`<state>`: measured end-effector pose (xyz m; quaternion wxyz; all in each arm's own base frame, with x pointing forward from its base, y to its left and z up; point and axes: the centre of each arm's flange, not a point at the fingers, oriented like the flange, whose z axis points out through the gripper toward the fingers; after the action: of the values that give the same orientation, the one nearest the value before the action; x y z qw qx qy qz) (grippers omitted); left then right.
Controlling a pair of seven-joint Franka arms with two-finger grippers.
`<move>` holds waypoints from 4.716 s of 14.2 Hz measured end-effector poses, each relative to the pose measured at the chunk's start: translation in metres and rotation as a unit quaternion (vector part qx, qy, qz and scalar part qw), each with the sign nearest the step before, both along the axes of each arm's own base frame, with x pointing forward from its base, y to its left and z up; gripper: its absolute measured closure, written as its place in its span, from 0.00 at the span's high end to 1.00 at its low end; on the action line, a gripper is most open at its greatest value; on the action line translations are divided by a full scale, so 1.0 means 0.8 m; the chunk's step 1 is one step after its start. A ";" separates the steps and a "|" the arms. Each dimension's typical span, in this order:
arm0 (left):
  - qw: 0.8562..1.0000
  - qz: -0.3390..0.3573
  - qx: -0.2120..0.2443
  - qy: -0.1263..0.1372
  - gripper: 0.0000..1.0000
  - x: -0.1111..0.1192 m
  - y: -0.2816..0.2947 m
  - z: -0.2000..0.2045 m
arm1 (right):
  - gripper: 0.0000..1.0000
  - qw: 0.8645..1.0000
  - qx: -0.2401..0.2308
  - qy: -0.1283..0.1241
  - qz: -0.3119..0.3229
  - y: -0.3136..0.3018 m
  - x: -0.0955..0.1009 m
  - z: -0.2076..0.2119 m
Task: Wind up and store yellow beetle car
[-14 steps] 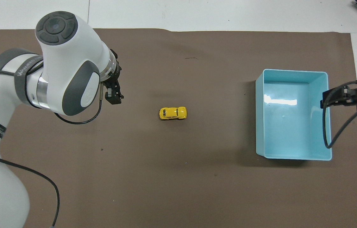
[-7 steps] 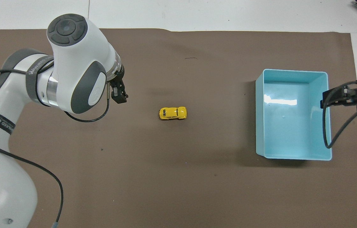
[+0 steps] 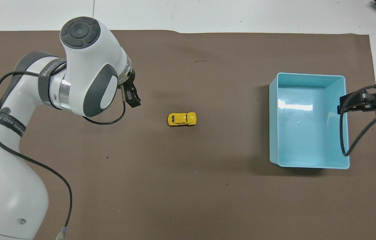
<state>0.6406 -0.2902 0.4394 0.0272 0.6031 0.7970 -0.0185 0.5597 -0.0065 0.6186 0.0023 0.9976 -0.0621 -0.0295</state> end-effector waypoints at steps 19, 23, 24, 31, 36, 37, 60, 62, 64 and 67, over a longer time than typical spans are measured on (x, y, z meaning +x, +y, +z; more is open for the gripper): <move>0.998 -0.055 -0.002 0.015 1.00 -0.112 -0.172 -0.151 | 1.00 1.000 0.000 0.000 0.000 0.000 0.000 0.000; 0.998 -0.055 -0.005 0.010 0.81 -0.112 -0.172 -0.151 | 1.00 1.000 0.000 0.000 0.000 0.000 0.000 0.000; 0.998 -0.057 -0.006 0.008 0.68 -0.112 -0.172 -0.150 | 1.00 1.000 0.000 0.000 0.000 0.000 0.000 0.000; 0.996 -0.093 -0.008 -0.003 0.41 -0.116 -0.162 -0.148 | 1.00 1.000 0.000 0.000 0.000 0.000 0.000 0.000; 0.996 -0.089 -0.001 -0.001 0.41 -0.113 -0.113 -0.149 | 1.00 1.000 0.000 0.000 0.000 0.000 0.000 0.000; 0.996 -0.084 0.000 0.001 0.41 -0.111 -0.101 -0.149 | 1.00 1.000 0.000 0.000 0.000 0.000 0.000 0.000; 0.998 -0.063 0.006 -0.008 1.00 -0.076 0.020 -0.033 | 1.00 1.000 0.000 0.000 0.000 0.000 0.000 0.000; 0.996 -0.082 0.009 -0.019 1.00 -0.075 0.023 -0.021 | 1.00 1.000 0.000 0.000 0.000 0.000 0.000 0.000; 0.994 -0.108 0.012 -0.030 1.00 -0.074 0.029 -0.008 | 1.00 1.000 0.000 0.000 0.000 0.000 0.000 0.000; 0.982 -0.180 0.012 -0.056 1.00 -0.071 0.046 0.027 | 1.00 1.000 0.000 0.000 0.000 0.000 0.000 0.000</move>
<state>0.5835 -0.2533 0.4612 0.0606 0.7367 0.6732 0.0201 0.5597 -0.0065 0.6186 0.0023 0.9976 -0.0621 -0.0295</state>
